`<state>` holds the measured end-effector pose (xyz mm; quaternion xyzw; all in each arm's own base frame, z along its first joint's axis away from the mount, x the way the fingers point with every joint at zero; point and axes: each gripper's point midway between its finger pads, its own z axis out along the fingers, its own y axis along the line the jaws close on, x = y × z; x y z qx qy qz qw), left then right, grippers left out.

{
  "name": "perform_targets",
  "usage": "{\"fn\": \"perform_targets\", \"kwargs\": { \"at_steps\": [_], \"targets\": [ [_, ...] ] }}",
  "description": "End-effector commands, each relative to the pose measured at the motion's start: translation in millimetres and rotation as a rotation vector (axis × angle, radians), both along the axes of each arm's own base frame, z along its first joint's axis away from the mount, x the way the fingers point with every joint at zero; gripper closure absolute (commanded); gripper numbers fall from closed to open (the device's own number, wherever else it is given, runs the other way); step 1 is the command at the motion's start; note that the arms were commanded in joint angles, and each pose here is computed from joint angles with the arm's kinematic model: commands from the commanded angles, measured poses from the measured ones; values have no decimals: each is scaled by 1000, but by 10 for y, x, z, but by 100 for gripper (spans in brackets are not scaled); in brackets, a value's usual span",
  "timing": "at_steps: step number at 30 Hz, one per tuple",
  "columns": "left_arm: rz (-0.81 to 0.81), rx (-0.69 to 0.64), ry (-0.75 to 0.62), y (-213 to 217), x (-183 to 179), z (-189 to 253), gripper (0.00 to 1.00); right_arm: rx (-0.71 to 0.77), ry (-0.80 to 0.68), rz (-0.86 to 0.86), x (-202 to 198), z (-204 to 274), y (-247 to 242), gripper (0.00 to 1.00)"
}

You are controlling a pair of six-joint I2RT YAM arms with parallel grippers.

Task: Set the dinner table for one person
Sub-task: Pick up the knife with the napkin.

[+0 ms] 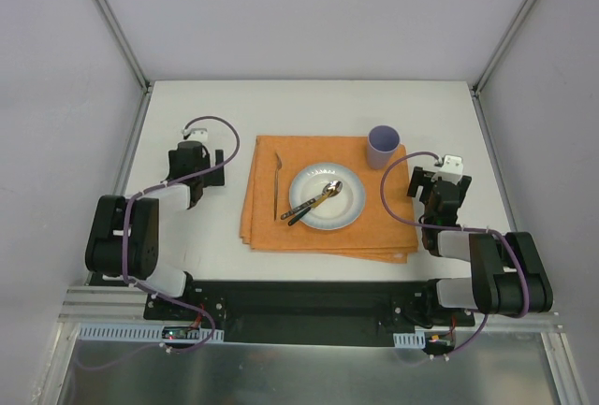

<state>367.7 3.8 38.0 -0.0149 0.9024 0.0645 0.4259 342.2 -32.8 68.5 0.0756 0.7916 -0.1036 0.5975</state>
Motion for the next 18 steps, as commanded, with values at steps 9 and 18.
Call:
{"fn": "perform_targets", "kwargs": {
  "at_steps": [9, 18],
  "targets": [
    [-62, -51, -248, -49, 118, 305, 1, 3, -72, -12, 63, 178, -13, 4],
    [-51, -50, -284, -31, 94, 354, 1, 3, -72, -15, 61, 178, -21, 4]
  ]
}}
